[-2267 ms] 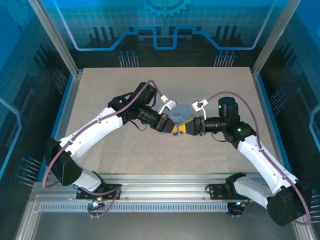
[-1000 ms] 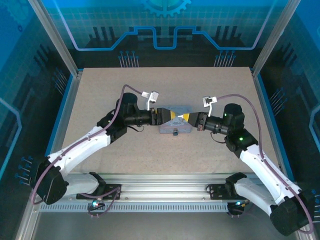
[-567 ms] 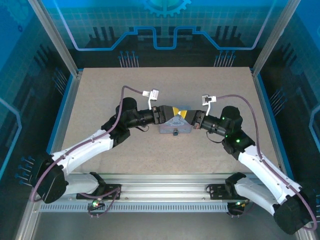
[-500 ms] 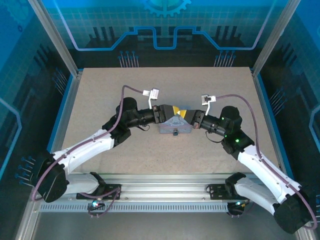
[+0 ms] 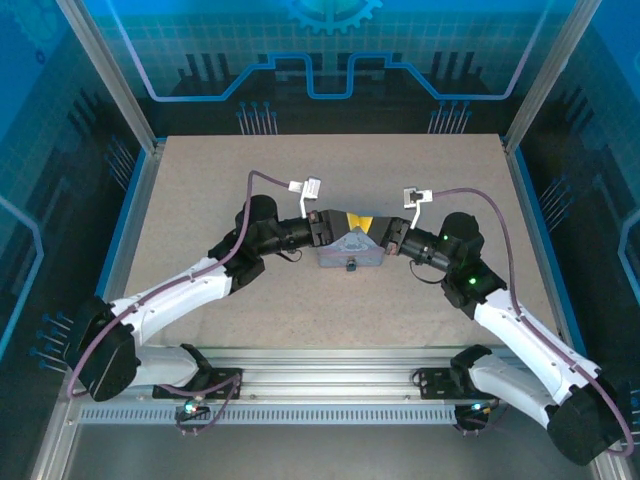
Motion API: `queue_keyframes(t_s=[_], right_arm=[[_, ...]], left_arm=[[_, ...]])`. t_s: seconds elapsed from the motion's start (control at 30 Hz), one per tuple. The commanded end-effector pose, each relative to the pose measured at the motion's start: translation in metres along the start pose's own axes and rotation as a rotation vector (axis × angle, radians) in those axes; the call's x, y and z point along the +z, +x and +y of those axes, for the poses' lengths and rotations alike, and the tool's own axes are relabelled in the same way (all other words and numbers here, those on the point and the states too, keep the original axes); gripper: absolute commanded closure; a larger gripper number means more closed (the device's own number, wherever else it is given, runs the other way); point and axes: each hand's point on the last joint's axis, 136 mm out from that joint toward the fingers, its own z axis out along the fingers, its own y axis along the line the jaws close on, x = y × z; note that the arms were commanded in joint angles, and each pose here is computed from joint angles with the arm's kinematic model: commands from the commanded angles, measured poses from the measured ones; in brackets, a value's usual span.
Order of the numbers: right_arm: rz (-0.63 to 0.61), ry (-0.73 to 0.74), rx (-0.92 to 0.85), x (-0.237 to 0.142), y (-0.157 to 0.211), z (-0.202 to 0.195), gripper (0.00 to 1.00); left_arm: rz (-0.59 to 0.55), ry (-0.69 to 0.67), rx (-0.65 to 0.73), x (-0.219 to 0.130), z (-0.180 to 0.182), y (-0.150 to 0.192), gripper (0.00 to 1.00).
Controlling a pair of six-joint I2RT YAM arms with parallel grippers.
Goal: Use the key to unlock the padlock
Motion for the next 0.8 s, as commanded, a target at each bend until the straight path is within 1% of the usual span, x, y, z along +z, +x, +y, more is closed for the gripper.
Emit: queue_keyframes(t_s=[0.0, 0.07, 0.13, 0.23, 0.3, 0.37, 0.43, 0.5, 0.67, 0.77], right_arm=[[-0.008, -0.012, -0.007, -0.0002, 0.0024, 0.0031, 1.00], [-0.008, -0.010, -0.006, -0.0009, 0.0030, 0.0024, 1.00], [-0.005, -0.012, -0.004, -0.0015, 0.0034, 0.0030, 1.00], [-0.006, -0.009, -0.004, -0.0030, 0.0043, 0.0026, 1.00], [-0.007, -0.005, -0.006, -0.0038, 0.0047, 0.0015, 1.00], [-0.003, -0.006, -0.002, -0.0042, 0.0057, 0.0012, 1.00], [0.003, -0.013, 0.003, -0.0041, 0.0072, 0.0021, 1.00], [0.004, -0.019, 0.006, -0.0047, 0.0077, 0.0026, 1.00], [-0.006, -0.010, 0.005, -0.0072, 0.0067, 0.0012, 1.00], [0.000, -0.011, 0.007, -0.0065, 0.0077, 0.0005, 1.00]], left_arm=[[-0.026, 0.020, 0.029, -0.0023, -0.0073, -0.0029, 0.58], [-0.025, 0.019, 0.029, -0.0027, -0.0073, -0.0023, 0.62], [-0.029, 0.014, 0.028, -0.0031, -0.0060, -0.0023, 0.64], [-0.030, 0.017, 0.030, -0.0033, -0.0069, -0.0030, 0.71], [-0.025, 0.019, 0.031, -0.0028, -0.0076, -0.0024, 0.72], [-0.027, 0.014, 0.031, -0.0029, -0.0065, -0.0029, 0.72], [-0.032, 0.008, 0.033, -0.0037, -0.0052, -0.0036, 0.64], [-0.034, 0.007, 0.035, -0.0039, -0.0055, -0.0035, 0.63], [-0.027, 0.015, 0.038, -0.0030, -0.0075, -0.0035, 0.73], [-0.022, 0.019, 0.038, -0.0025, -0.0082, -0.0028, 0.84]])
